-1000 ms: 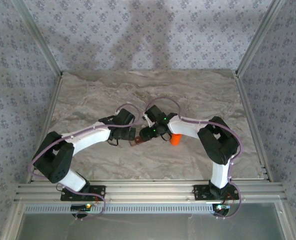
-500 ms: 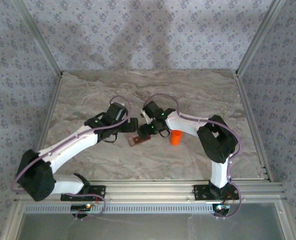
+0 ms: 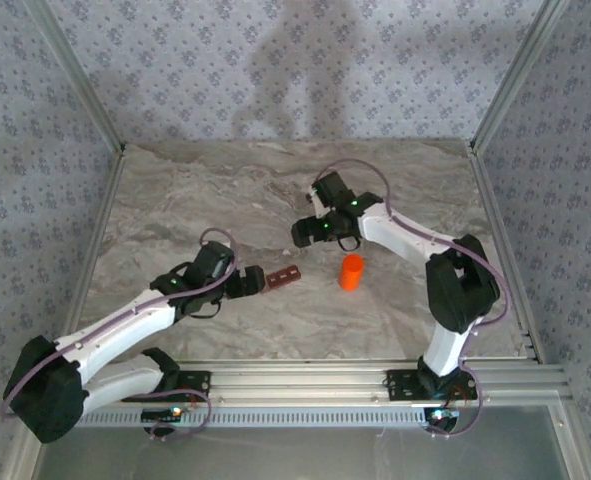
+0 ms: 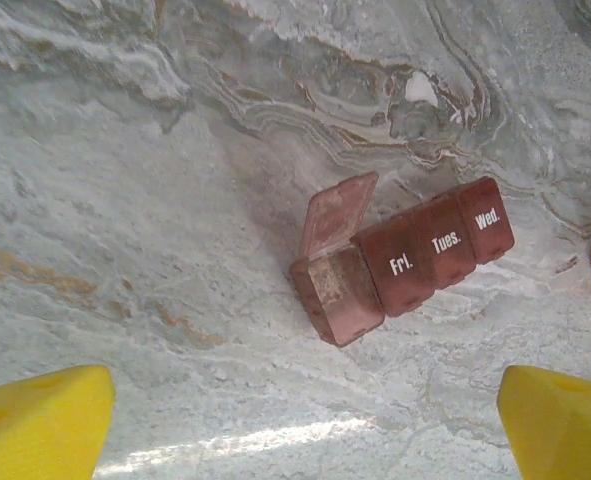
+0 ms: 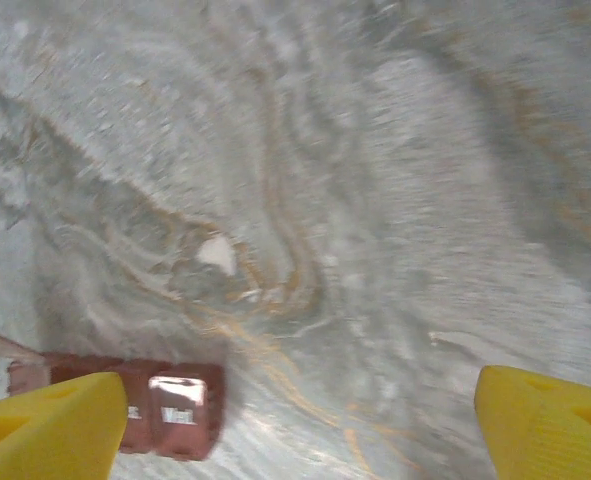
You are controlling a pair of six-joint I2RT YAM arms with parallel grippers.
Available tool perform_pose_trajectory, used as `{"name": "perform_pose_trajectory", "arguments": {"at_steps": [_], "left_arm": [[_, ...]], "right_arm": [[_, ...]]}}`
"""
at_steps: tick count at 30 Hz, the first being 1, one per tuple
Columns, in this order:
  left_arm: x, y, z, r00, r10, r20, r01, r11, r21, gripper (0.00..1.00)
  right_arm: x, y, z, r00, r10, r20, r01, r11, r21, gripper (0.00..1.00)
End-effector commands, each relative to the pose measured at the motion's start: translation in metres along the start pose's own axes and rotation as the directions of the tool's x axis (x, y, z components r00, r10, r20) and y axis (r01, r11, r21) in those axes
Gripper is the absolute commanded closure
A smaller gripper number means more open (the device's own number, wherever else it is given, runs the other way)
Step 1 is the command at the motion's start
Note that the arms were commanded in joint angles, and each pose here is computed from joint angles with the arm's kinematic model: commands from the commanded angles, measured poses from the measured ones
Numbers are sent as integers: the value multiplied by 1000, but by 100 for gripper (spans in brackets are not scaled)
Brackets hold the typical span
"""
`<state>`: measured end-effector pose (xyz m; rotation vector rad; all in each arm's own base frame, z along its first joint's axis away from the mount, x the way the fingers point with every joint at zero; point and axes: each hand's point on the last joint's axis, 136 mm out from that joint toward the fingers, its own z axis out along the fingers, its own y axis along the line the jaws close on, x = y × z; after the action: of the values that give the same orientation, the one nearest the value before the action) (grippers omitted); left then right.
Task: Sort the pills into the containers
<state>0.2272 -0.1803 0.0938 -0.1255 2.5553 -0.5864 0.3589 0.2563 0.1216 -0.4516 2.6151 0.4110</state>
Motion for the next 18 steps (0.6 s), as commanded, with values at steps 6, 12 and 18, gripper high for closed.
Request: {"name": "perform_pose_trajectory", "arguments": {"at_steps": [6, 12, 18], "left_arm": [[9, -28, 26, 999, -17, -28, 20, 996, 89, 2], [15, -36, 45, 998, -11, -55, 16, 995, 94, 2], [21, -45, 59, 997, 5, -81, 3, 995, 98, 2]], "right_arm": [[-1, -80, -61, 965, 227, 134, -247, 956, 157, 0], [1, -111, -87, 926, 299, 229, -351, 905, 238, 0], [28, -124, -79, 891, 401, 216, -444, 867, 224, 1]]}}
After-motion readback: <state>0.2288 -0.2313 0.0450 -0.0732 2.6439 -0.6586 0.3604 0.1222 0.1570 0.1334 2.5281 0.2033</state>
